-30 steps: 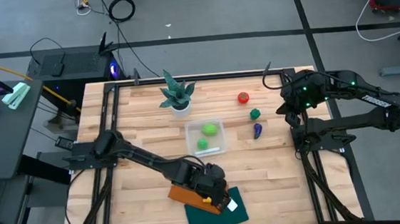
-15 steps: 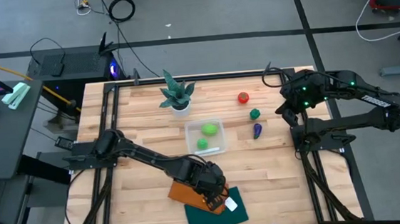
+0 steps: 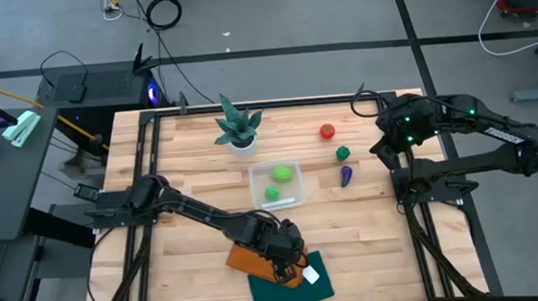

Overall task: Pick and placing Produce into tupperware
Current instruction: Put the lemon into the transparent bin

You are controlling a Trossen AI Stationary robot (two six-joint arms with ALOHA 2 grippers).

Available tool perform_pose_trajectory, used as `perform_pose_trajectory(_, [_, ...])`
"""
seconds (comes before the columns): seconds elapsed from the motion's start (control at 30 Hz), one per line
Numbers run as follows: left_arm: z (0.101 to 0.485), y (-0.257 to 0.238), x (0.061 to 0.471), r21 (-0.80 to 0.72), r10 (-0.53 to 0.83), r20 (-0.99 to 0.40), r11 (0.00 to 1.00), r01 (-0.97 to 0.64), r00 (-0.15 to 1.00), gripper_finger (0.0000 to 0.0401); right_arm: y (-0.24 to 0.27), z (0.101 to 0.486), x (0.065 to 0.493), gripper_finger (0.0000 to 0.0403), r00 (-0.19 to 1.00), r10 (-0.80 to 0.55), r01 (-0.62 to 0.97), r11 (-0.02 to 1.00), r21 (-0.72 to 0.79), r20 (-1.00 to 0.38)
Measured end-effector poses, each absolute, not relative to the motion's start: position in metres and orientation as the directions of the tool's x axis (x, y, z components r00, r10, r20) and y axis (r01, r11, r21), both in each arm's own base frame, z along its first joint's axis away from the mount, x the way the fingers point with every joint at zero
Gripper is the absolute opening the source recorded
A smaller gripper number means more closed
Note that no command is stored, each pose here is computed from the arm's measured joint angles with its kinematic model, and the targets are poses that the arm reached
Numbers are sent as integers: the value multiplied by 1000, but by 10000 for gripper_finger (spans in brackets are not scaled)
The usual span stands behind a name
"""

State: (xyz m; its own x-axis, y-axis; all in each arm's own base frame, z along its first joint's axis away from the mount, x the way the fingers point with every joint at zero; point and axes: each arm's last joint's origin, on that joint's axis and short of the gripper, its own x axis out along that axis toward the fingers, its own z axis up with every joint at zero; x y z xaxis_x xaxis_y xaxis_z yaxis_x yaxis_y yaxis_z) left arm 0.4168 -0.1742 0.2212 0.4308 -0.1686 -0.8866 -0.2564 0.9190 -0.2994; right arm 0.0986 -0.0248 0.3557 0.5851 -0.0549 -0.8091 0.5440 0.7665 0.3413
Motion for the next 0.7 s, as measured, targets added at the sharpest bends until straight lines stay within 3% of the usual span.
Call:
perform_pose_trajectory(0.47, [220,-178,420,-353,-192,-870,885,-303,455,191,-25,355,101,0,577,-53,554,759,343,-815])
perform_pose_trajectory(0.7, [203,-181,423,-358,-200,-889,864,-353,412,243,-25,355,101,0,577,-53,554,759,343,-815])
